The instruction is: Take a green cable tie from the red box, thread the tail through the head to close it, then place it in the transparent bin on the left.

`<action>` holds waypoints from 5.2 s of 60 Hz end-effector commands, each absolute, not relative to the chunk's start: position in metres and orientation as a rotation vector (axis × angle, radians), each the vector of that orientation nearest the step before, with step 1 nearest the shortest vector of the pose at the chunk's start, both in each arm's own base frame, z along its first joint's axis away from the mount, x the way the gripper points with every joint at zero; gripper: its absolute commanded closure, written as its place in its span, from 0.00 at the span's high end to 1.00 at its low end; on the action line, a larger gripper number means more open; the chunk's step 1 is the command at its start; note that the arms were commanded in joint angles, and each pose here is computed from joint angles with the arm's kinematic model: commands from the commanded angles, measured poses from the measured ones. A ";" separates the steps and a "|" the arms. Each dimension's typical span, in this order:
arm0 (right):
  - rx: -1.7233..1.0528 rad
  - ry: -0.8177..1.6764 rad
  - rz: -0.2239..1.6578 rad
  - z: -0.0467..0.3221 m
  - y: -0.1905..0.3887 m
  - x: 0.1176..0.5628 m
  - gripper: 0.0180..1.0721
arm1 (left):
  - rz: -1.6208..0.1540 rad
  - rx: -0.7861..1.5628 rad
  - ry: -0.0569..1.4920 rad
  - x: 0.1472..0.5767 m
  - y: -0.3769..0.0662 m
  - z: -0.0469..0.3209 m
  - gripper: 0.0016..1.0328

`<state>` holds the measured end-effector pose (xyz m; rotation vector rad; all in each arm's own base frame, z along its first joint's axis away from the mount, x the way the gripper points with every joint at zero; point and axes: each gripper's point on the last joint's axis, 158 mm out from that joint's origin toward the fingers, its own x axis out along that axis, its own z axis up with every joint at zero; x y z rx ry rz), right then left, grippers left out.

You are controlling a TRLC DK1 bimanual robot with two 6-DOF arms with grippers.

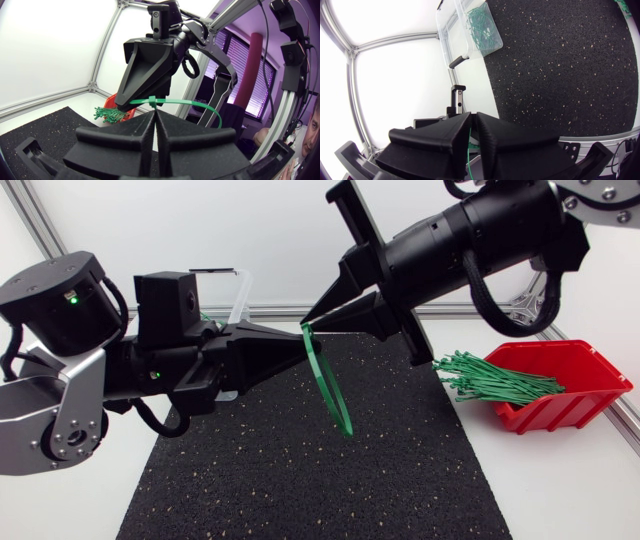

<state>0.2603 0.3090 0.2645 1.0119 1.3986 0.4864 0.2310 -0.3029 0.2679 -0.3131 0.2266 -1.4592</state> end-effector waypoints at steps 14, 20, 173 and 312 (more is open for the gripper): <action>1.000 1.347 0.508 0.281 0.306 0.258 0.06 | -1.481 -0.298 0.234 0.225 -0.307 0.259 0.03; 0.996 1.345 0.511 0.281 0.306 0.259 0.06 | -1.484 -0.298 0.234 0.223 -0.308 0.259 0.03; 0.919 1.395 0.525 0.256 0.311 0.232 0.06 | -1.667 -0.110 0.112 0.219 -0.299 0.252 0.03; 0.762 1.315 0.500 0.232 0.305 0.229 0.30 | -1.682 0.007 0.079 0.214 -0.300 0.215 0.05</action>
